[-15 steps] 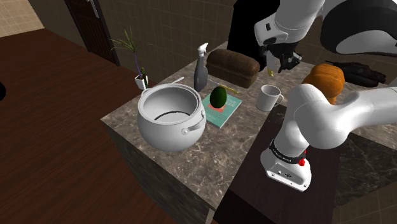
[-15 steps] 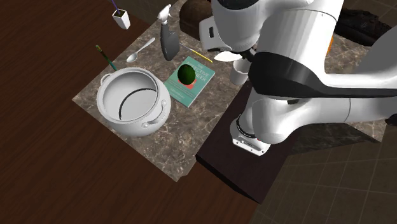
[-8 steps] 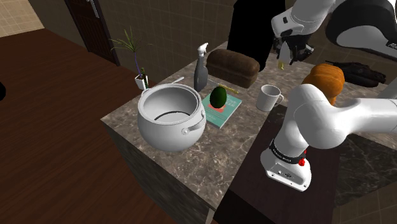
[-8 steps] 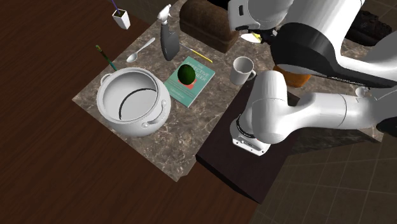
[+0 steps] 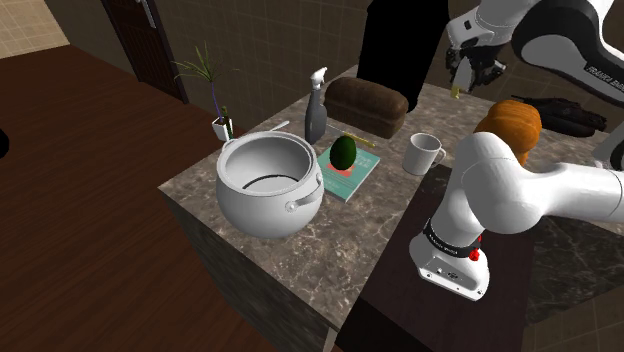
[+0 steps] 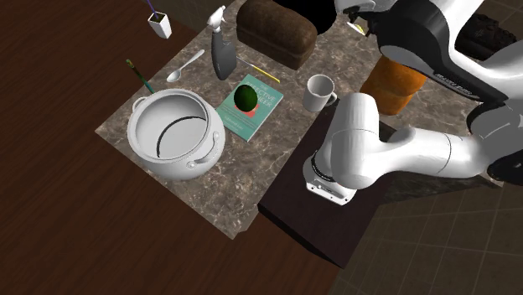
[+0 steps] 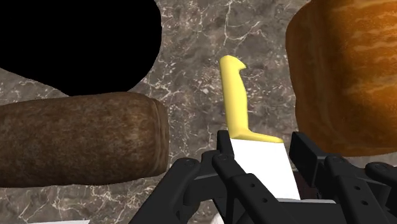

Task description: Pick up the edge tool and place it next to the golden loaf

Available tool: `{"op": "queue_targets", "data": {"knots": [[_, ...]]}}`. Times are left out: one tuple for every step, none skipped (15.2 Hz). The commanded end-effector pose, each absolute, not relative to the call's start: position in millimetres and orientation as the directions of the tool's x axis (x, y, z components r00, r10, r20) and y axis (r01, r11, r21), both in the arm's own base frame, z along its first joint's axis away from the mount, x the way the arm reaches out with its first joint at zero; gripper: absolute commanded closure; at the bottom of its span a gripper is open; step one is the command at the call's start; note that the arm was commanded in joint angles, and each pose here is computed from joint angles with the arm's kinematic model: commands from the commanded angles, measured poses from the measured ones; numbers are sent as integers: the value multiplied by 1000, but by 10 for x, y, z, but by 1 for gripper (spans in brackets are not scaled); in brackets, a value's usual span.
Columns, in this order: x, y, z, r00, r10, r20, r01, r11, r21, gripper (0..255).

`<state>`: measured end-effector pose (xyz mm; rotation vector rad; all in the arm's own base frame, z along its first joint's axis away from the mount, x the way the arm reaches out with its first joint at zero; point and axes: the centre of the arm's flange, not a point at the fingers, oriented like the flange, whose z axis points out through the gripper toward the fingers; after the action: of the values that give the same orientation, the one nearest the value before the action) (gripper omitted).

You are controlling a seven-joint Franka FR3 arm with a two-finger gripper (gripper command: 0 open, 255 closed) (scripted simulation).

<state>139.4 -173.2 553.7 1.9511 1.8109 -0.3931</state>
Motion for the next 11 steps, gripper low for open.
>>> {"op": "queue_targets", "data": {"knots": [[1335,-2022,5553,99,863,-496,991,-40,128,255],[1317,-2153,5553,99,863,-496,991,-40,128,255],[1299,-2284,5553,99,863,-496,991,-40,128,255],[1280,-2415,5553,99,863,-496,991,-40,128,255],[1262,-2545,5553,99,863,-496,991,-40,128,255],[1244,-2676,5553,99,863,-496,991,-40,128,255],[1225,-2807,5553,99,863,-496,991,-40,128,255],[1207,-2938,5553,99,863,-496,991,-40,128,255],[1189,-3068,5554,99,863,-496,991,-40,128,255],[1171,-3199,5554,99,863,-496,991,-40,128,255],[1152,-3330,5554,99,863,-496,991,-40,128,255]]}}
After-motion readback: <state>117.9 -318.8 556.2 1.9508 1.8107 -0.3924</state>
